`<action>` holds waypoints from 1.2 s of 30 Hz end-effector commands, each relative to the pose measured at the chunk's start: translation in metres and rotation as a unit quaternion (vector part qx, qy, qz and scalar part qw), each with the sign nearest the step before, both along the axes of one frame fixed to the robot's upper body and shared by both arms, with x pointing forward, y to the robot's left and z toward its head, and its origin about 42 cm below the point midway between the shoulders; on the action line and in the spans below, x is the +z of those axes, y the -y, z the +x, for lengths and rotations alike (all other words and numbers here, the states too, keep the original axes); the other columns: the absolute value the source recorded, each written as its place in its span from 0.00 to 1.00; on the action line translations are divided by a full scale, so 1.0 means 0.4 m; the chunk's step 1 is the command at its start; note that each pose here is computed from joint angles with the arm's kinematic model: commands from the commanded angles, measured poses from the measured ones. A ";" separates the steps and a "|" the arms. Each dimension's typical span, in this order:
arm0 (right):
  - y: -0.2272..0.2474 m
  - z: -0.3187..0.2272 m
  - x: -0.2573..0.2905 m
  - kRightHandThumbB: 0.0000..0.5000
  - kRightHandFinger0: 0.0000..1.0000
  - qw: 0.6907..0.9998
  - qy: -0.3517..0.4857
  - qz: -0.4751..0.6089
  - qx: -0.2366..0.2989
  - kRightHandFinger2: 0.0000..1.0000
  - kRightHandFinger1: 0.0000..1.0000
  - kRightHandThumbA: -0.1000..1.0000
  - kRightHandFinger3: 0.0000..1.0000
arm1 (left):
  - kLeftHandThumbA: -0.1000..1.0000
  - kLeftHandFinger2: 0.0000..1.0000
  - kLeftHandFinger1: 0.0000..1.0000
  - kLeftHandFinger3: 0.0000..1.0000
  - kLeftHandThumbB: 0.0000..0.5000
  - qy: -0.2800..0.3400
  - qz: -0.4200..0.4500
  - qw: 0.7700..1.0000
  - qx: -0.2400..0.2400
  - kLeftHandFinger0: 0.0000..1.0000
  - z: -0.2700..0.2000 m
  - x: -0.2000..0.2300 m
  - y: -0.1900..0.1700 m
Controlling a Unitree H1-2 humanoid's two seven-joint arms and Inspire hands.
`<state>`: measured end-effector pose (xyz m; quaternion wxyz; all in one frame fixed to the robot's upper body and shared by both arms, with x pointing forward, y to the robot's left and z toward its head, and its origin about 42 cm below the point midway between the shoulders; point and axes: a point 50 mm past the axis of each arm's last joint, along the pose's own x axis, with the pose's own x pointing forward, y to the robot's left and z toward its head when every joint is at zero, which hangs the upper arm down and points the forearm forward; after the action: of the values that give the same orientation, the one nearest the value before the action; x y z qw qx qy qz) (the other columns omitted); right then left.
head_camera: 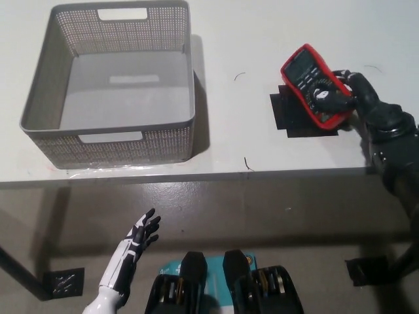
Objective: Use the right hand to pick up a multimeter on the right side and put it into a container on the left side
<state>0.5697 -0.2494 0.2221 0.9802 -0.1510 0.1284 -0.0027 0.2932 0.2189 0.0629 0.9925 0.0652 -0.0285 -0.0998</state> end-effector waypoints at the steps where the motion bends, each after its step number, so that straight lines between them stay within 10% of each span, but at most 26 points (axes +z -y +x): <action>1: -0.039 0.064 0.211 0.29 0.00 0.897 0.009 0.442 -0.017 0.66 0.02 0.00 1.00 | 1.00 1.00 1.00 1.00 0.77 0.018 0.001 1.000 -0.003 1.00 0.000 0.014 -0.007; 9: -0.069 0.070 0.241 0.19 0.00 0.860 0.015 0.511 0.011 0.52 0.00 0.00 1.00 | 1.00 1.00 1.00 1.00 0.80 0.011 0.005 1.000 -0.003 1.00 -0.007 0.015 -0.013; 11: -0.080 0.072 0.251 0.21 0.00 0.856 0.020 0.516 0.020 0.52 0.00 0.00 0.65 | 1.00 1.00 1.00 1.00 0.81 0.013 0.003 1.000 -0.003 1.00 -0.008 0.013 -0.012; 13: -0.106 0.074 0.264 0.19 0.00 0.828 0.012 0.560 0.021 0.51 0.00 0.00 0.86 | 1.00 1.00 1.00 1.00 0.76 0.013 0.000 1.000 -0.002 1.00 -0.008 0.012 -0.013; 16: -0.138 0.075 0.275 0.21 0.00 0.807 0.011 0.590 0.031 0.54 0.02 0.00 0.55 | 1.00 1.00 1.00 1.00 0.77 0.013 0.002 1.000 -0.004 1.00 -0.007 0.010 -0.014; 20: -0.202 0.073 0.283 0.22 0.00 0.796 0.003 0.604 0.048 0.56 0.07 0.00 1.00 | 1.00 1.00 1.00 1.00 0.76 0.011 0.001 1.000 -0.003 1.00 -0.013 0.007 -0.015; 26: -0.320 0.064 0.314 0.34 0.00 0.772 -0.022 0.628 0.100 0.63 0.16 0.00 1.00 | 1.00 1.00 1.00 1.00 0.76 0.011 -0.003 1.000 0.000 1.00 -0.013 0.004 -0.015; 36: -0.514 0.031 0.387 0.31 0.00 0.784 -0.033 0.596 0.171 0.65 0.03 0.00 1.00 | 1.00 1.00 1.00 1.00 0.78 0.006 0.003 1.000 -0.006 1.00 -0.023 0.001 -0.010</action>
<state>0.5766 -0.0676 0.3003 0.8659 0.4326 0.1869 0.1676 0.2849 0.2219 0.0539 0.9933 0.0641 -0.0121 -0.0959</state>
